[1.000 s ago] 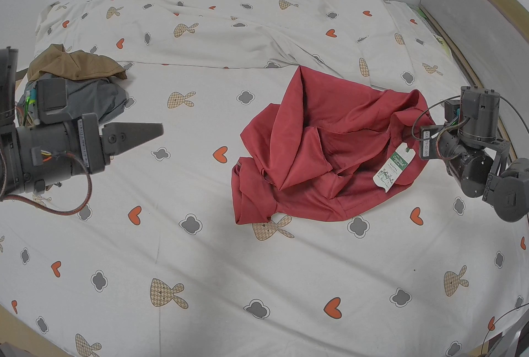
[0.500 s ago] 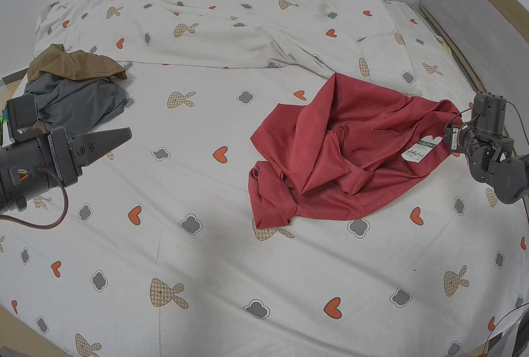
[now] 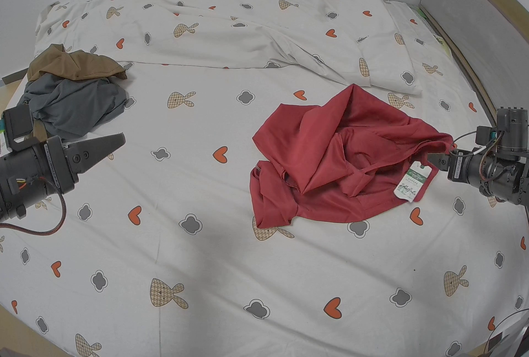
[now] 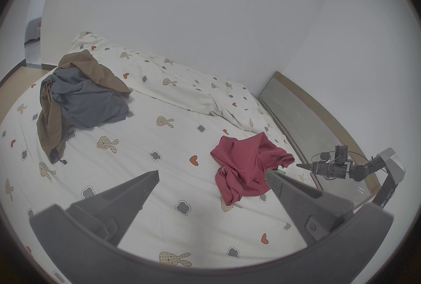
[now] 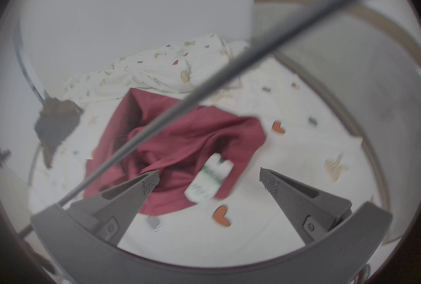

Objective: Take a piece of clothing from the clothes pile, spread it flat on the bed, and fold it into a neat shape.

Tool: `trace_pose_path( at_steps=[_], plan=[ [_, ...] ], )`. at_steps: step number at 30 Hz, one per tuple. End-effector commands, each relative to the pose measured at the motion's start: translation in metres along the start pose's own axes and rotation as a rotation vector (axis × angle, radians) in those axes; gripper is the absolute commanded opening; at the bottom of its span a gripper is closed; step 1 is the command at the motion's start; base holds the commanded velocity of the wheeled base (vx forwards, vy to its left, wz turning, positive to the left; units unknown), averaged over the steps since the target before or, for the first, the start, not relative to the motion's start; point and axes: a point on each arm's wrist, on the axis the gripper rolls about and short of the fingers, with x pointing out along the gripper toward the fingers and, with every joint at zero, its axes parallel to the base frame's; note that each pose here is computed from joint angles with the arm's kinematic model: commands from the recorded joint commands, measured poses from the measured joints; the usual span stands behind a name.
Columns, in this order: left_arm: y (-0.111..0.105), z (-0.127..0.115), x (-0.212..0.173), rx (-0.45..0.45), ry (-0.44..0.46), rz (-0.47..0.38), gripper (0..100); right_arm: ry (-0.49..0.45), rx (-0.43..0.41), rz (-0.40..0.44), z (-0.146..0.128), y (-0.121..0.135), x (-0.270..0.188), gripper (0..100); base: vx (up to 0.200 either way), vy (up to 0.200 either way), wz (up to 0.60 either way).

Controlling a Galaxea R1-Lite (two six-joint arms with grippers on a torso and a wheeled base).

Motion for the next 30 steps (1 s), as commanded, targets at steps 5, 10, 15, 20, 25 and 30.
trace_pose_path(
  at_steps=[5, 10, 15, 20, 25, 30],
  plan=[
    [-0.004, 0.006, -0.022, 0.010, -0.068, -0.043, 100, 0.185, 0.334, 0.013, -0.002, -0.056, 0.014, 100, 0.000, 0.000, 0.00],
    [-0.004, 0.005, -0.021, 0.009, -0.064, -0.041, 100, 0.222, 0.256, 0.165, -0.004, -0.008, 0.016, 100, 0.000, 0.000, 0.00],
    [-0.002, 0.002, -0.016, 0.005, -0.039, -0.034, 100, 0.266, 0.196, 0.298, -0.009, 0.041, 0.026, 100, 0.000, 0.000, 0.00],
    [0.003, -0.004, -0.001, 0.004, 0.013, -0.016, 100, 0.250, 0.156, 0.365, 0.000, 0.073, 0.036, 100, 0.000, 0.000, 0.00],
    [0.007, -0.009, 0.005, 0.031, 0.040, 0.000, 100, 0.278, 0.127, 0.392, 0.008, 0.103, 0.061, 100, 0.000, 0.000, 0.00],
    [0.008, -0.008, 0.004, 0.032, 0.035, 0.005, 100, 0.311, 0.084, 0.331, 0.004, 0.135, 0.083, 100, 0.000, 0.000, 0.00]
  ],
)
